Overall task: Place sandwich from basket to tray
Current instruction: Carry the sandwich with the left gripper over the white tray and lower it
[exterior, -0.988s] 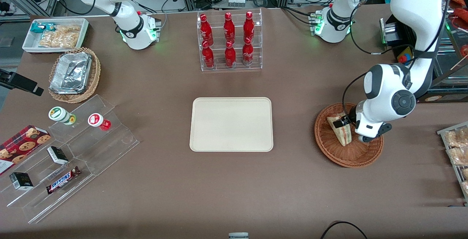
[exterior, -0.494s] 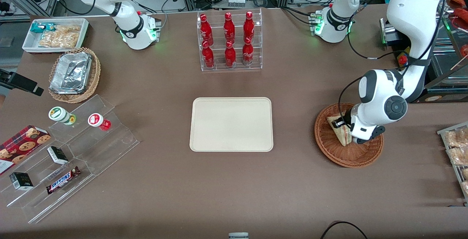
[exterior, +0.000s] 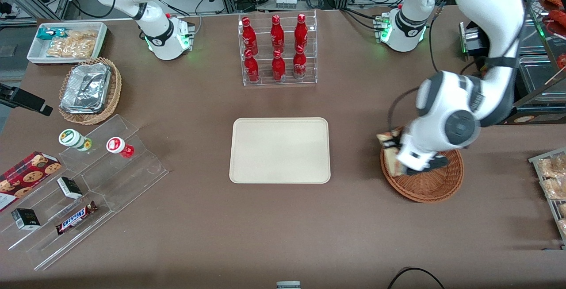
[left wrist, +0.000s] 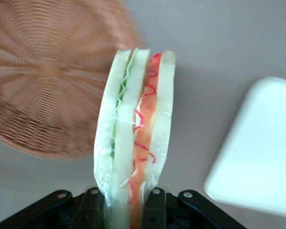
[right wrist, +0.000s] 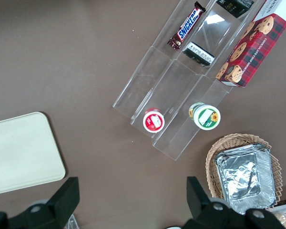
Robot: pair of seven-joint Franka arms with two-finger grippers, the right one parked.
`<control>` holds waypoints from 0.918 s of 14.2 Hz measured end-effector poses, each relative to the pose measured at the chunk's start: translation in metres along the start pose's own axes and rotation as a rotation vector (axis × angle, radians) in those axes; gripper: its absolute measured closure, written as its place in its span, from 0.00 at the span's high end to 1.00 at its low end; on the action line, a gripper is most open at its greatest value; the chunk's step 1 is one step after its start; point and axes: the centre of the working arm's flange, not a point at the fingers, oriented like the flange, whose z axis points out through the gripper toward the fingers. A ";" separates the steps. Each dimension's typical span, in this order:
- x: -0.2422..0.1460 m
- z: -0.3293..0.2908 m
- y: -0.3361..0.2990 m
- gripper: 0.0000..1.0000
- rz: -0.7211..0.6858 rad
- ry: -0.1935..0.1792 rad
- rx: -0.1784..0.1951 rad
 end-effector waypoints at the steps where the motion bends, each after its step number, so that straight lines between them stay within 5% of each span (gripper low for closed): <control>1: -0.022 0.007 0.037 0.21 0.057 -0.007 0.020; 4: -0.081 0.059 0.141 0.17 0.142 -0.041 0.079; 9: -0.117 0.114 0.245 0.16 0.071 -0.040 0.085; 13: -0.115 0.142 0.274 0.17 0.060 -0.001 0.020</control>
